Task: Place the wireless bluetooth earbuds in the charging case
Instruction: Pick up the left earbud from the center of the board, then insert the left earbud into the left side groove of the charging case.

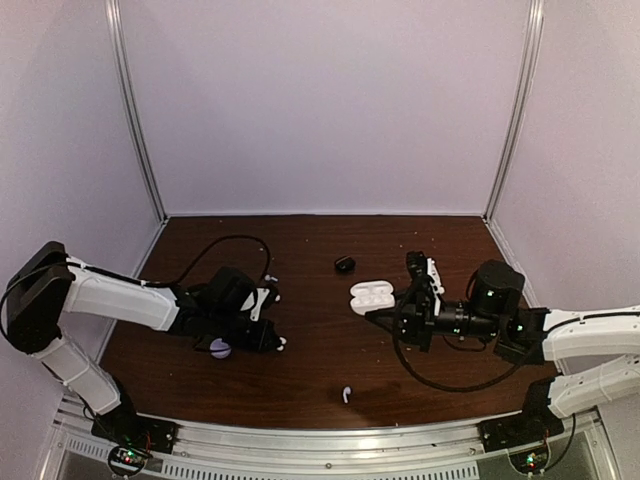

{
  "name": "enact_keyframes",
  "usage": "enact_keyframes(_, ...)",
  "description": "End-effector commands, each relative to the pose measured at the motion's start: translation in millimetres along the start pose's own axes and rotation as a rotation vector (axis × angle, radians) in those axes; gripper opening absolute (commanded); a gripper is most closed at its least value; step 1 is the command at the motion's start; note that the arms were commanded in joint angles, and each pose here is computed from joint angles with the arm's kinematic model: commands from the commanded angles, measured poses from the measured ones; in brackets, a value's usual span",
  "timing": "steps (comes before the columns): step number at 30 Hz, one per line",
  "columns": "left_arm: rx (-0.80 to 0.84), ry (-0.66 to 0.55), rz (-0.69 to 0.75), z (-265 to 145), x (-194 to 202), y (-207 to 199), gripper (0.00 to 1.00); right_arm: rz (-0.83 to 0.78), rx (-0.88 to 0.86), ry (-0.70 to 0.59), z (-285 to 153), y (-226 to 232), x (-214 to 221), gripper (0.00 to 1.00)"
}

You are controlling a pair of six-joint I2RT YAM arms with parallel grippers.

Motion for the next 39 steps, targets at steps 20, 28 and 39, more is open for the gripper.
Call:
enact_keyframes(20,0.301,-0.566,1.059,-189,-65,-177,0.0,-0.222,-0.226,0.148,4,30,26,0.0)
enact_keyframes(28,0.399,-0.478,1.173,-170,-55,-212,0.0,-0.193,-0.215,0.177,15,29,26,0.0)
enact_keyframes(39,0.404,-0.369,1.17,-141,-51,-220,0.0,-0.169,-0.23,0.179,23,32,23,0.0)
Point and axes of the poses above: each gripper's point midway between its finger pads, its own z axis out along the fingers, its own y axis along the line the jaws close on, x = y × z, the point moved 4 cm from there along -z, back along the fingers, and after that the axes turned 10 degrees about z, right-handed, at the moved point
